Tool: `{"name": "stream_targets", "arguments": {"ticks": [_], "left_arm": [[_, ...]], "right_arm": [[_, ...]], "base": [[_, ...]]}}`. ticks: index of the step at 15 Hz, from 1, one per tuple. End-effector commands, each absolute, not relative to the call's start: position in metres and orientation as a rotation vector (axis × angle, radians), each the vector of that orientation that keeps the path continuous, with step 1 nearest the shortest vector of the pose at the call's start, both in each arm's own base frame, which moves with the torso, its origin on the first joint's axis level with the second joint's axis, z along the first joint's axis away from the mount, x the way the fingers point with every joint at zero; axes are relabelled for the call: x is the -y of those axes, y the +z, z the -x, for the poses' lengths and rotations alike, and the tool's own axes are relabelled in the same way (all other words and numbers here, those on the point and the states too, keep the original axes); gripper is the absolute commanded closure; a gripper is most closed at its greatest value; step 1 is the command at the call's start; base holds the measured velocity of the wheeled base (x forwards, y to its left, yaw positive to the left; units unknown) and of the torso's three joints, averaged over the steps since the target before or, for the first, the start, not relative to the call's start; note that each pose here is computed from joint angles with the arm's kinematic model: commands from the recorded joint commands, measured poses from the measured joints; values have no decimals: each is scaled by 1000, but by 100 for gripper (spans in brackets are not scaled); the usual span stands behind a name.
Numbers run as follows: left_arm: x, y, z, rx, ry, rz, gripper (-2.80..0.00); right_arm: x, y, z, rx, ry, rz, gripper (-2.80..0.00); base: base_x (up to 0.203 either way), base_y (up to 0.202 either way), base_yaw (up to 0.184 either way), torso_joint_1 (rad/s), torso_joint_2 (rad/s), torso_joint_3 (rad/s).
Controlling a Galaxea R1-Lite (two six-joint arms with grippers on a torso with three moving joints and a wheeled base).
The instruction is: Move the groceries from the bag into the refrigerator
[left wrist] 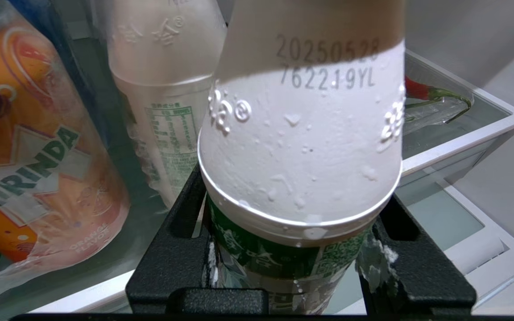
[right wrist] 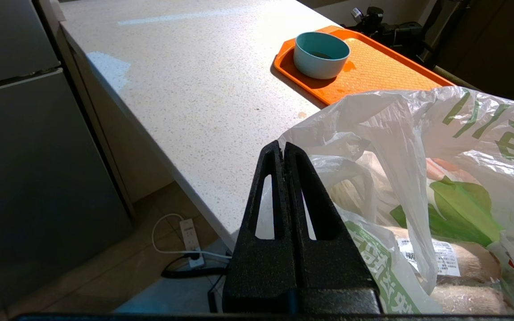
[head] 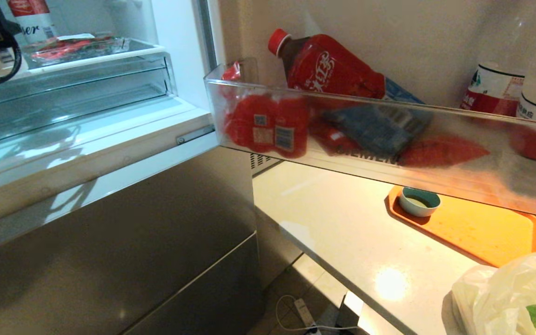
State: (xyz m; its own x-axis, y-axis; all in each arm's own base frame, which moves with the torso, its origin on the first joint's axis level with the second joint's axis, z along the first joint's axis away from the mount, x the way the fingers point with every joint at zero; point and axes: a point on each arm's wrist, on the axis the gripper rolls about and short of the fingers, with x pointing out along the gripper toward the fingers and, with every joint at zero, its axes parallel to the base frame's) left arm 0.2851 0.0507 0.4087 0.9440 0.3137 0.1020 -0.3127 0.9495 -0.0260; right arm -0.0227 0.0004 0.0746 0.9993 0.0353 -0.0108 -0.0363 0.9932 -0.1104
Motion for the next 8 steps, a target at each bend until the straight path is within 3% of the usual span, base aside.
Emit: {"name": "stream_targets", "arguments": {"ticks": [1, 8], "left_arm": [[-56, 406, -289, 101, 336, 8, 0], [-65, 405, -293, 122, 364, 6, 0]], "right_arm": [[0, 75, 23, -9, 38, 112, 0], [0, 75, 23, -9, 39, 112, 0]], "base": [[0, 0, 0, 0, 0, 0], [0, 0, 0, 0, 0, 0]]}}
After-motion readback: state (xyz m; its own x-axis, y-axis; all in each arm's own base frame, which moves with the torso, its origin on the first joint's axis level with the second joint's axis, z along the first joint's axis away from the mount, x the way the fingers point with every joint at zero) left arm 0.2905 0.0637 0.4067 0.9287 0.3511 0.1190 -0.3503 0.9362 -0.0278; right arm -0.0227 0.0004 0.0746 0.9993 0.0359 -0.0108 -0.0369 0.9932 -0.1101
